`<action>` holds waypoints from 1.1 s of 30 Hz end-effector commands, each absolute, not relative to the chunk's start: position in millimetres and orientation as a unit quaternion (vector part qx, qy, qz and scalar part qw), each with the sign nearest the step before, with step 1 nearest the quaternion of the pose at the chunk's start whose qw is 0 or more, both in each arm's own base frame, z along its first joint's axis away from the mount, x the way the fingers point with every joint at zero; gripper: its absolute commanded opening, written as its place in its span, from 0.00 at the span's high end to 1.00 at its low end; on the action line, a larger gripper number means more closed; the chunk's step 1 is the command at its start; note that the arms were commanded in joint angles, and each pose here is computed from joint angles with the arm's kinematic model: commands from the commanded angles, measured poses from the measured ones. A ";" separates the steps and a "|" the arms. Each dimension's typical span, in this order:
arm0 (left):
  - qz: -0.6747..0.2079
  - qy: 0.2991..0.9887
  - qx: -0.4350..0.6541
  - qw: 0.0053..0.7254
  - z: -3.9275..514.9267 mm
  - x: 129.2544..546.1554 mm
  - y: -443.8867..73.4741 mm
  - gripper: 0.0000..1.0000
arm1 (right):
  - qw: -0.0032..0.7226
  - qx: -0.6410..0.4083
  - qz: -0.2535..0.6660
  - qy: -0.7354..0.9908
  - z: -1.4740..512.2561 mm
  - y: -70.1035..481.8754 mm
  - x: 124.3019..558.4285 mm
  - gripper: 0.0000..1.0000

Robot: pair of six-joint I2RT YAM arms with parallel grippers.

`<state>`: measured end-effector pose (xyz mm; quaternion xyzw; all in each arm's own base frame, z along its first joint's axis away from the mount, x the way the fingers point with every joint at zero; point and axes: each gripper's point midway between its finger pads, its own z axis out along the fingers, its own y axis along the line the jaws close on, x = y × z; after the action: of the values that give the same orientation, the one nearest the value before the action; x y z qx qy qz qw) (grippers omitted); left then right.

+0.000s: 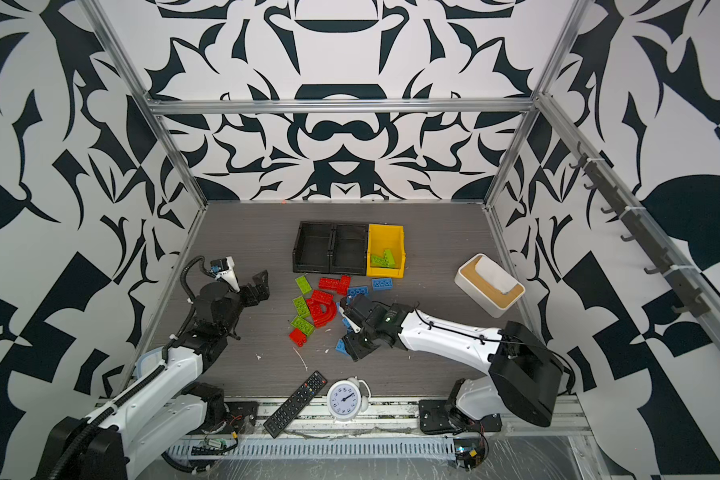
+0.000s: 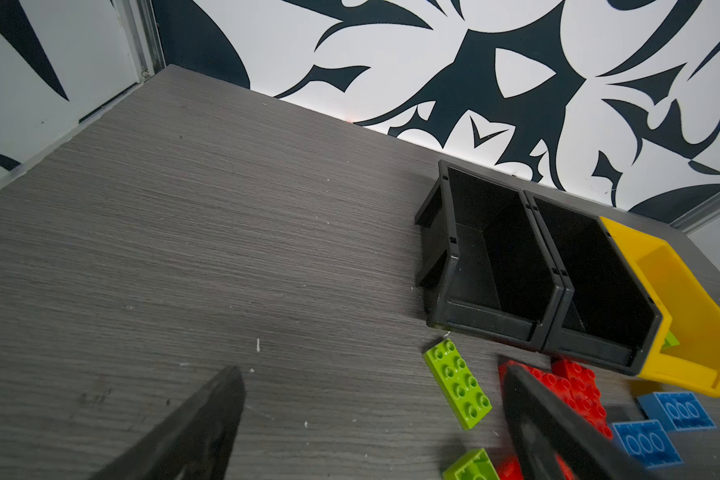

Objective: Sort the legos into containers by color

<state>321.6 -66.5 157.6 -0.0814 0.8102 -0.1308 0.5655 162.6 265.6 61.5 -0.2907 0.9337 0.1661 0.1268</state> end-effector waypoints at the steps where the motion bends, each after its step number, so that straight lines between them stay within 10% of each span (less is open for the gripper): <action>1: -0.133 0.807 -0.086 0.569 161.6 323.5 -65.7 0.01 | 0.125 -0.310 0.172 0.927 58.7 268.8 158.3 0.36; 33: -0.117 0.812 -0.090 0.565 160.5 324.7 -61.1 0.01 | 0.105 -0.369 0.112 0.917 21.4 285.9 173.9 0.47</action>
<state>321.3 -63.7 152.6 -0.0850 0.8156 -0.1211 0.5594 172.2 277.7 20.1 -0.3545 0.9224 0.1144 0.1017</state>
